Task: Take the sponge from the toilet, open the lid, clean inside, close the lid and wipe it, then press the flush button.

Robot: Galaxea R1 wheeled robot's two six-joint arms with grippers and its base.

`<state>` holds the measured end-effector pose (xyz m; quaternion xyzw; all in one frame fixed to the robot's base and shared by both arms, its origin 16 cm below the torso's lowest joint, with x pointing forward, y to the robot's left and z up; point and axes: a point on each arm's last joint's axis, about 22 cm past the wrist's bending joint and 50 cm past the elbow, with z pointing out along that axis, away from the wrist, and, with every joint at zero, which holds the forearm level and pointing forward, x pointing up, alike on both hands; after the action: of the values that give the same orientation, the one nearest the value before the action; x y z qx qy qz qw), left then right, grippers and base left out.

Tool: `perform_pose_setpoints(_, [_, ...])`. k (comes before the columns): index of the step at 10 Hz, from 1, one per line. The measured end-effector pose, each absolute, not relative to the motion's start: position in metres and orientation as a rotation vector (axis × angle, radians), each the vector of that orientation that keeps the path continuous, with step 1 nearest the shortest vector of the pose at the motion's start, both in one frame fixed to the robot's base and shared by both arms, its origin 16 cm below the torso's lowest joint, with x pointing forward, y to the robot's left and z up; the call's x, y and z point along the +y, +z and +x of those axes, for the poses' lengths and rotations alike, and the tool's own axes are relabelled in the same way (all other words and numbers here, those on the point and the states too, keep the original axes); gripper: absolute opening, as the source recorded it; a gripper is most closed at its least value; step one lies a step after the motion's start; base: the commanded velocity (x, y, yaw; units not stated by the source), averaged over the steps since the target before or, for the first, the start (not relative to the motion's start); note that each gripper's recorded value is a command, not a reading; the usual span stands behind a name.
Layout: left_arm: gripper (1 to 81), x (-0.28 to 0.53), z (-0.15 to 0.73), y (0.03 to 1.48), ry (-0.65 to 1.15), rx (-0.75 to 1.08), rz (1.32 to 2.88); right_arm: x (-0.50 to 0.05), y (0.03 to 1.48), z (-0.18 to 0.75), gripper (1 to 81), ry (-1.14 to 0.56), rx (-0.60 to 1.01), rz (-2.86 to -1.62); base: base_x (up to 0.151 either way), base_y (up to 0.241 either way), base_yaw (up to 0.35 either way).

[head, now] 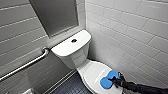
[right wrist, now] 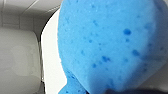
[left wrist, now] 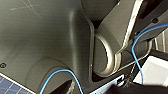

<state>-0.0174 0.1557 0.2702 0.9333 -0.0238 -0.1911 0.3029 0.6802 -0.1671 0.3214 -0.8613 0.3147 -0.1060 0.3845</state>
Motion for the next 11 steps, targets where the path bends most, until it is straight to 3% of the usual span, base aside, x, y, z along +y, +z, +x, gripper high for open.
perform_pose_setpoints(7, [81.1, 0.152, -0.024, 0.273, -0.515, -0.059, 2.468, -0.263, 0.313, 0.553, 1.0, -0.300, 1.013, -2.208, 0.000, 0.000, 0.000])
perform_pose_setpoints(11, [81.1, 0.149, -0.018, 0.271, -0.500, -0.059, 2.467, -0.300, 0.303, 0.405, 1.0, -0.098, 1.124, -2.298, 0.000, 0.000, 0.000])
